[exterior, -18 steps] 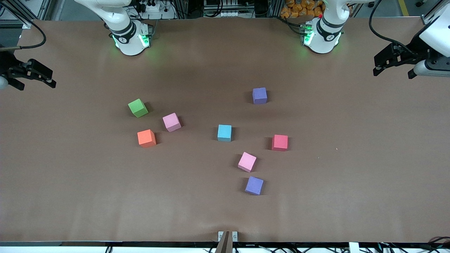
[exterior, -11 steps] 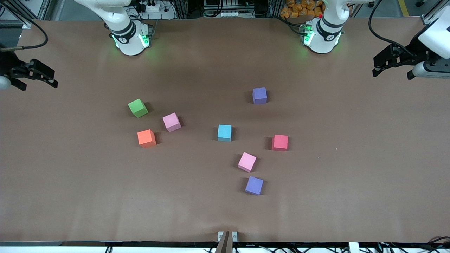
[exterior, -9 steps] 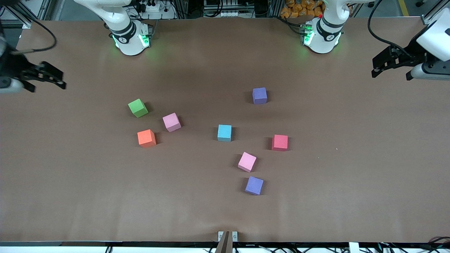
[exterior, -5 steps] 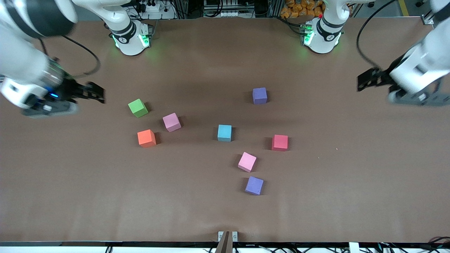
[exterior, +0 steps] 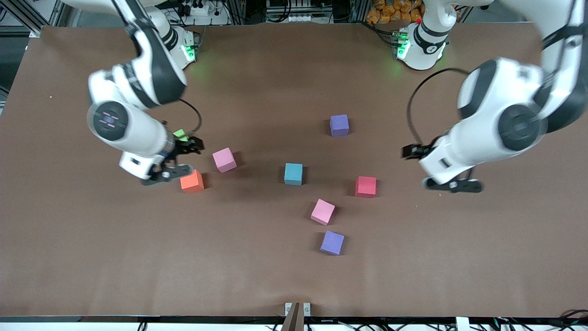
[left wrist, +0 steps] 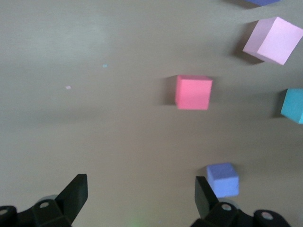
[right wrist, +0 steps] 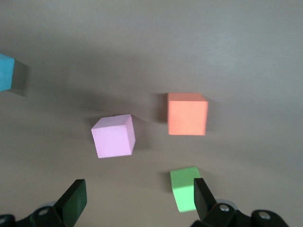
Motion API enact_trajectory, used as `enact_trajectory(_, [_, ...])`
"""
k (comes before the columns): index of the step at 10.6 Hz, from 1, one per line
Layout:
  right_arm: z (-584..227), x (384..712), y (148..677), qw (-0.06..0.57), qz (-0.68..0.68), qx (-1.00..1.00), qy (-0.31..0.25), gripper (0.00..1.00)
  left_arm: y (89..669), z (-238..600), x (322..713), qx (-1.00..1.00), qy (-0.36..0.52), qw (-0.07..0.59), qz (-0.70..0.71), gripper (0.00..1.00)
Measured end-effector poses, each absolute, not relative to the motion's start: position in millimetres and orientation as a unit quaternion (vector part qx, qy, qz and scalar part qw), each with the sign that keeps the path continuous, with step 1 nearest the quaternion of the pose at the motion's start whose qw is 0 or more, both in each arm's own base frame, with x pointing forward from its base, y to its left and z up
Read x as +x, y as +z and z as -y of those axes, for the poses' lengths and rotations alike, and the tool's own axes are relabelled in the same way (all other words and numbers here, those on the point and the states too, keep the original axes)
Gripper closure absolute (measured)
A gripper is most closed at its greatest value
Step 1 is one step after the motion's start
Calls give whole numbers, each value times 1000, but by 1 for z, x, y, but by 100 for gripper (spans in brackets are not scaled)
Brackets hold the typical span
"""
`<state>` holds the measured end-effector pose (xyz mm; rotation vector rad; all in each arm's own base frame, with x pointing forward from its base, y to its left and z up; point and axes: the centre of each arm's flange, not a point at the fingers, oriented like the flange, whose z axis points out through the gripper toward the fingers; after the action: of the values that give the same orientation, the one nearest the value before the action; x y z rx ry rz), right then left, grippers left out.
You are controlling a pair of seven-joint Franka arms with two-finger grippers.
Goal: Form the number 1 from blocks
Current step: 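Grasp light pink with the right gripper while the left gripper grasps dark pink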
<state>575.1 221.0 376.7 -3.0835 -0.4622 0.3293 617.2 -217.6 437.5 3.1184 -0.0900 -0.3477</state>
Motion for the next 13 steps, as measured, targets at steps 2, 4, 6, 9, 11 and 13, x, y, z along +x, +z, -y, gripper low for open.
enact_trajectory(2, [-249, 569, 338, 0, 169, -979, 117, 0, 395, 256, 619, 994, -105, -9, 15, 0])
enact_trajectory(4, [-267, 565, 307, -2, 182, -976, 122, 0, 357, 277, 624, 995, -89, -27, 20, 0])
enact_trajectory(6, [-277, 562, 268, -5, 188, -973, 135, 0, 323, 284, 633, 997, -69, -19, 22, 0])
enact_trajectory(9, [-286, 552, 227, -11, 201, -966, 163, 0, 278, 288, 625, 998, -51, -7, 26, 0])
enact_trajectory(11, [-290, 549, 219, -12, 209, -963, 167, 0, 257, 296, 616, 998, -47, -4, 29, 0])
enact_trajectory(13, [-293, 548, 213, -12, 214, -962, 166, 0, 241, 303, 611, 998, -48, -4, 32, 0])
